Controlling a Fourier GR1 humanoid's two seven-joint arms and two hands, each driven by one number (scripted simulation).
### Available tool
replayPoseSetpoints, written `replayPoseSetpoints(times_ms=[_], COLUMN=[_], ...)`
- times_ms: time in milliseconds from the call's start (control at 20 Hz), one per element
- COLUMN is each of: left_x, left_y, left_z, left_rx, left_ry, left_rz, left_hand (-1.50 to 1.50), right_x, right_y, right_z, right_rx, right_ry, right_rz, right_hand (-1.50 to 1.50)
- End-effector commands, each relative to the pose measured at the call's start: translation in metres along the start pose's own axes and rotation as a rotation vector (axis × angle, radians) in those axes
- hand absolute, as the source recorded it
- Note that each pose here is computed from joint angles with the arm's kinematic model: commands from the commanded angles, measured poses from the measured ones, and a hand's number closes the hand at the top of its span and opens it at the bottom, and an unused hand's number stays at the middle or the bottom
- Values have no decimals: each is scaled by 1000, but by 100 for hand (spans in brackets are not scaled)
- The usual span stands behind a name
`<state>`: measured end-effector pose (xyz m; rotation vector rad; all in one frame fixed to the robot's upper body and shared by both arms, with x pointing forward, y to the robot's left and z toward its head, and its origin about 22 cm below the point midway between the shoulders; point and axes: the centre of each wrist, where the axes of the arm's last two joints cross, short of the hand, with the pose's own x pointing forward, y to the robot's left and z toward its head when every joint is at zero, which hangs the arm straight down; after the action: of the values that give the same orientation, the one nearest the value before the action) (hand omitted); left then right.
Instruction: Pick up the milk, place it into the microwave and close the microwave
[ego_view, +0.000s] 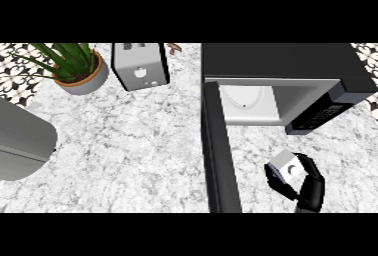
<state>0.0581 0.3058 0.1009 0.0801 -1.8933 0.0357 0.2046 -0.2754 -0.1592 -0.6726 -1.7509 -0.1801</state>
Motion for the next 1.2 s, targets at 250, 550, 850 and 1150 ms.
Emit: replayPoseSetpoints(times_ms=[250, 550, 850, 1150], left_x=[16, 3, 2, 16], left_y=[1, 1, 12, 16], left_z=[2, -3, 4, 22], left_rx=[-37, -6, 1, 0], left_ry=[-64, -57, -42, -32], left_rz=[30, 46, 24, 31], left_hand=[-150, -150, -150, -150], right_x=[10, 26, 63, 89], right_y=[-37, -8, -3, 19], right_z=[-77, -78, -103, -93], right_rx=[464, 627, 618, 593], right_ry=[-151, -190, -257, -246], right_rz=[-175, -324, -305, -281], right_hand=[150, 150, 150, 150])
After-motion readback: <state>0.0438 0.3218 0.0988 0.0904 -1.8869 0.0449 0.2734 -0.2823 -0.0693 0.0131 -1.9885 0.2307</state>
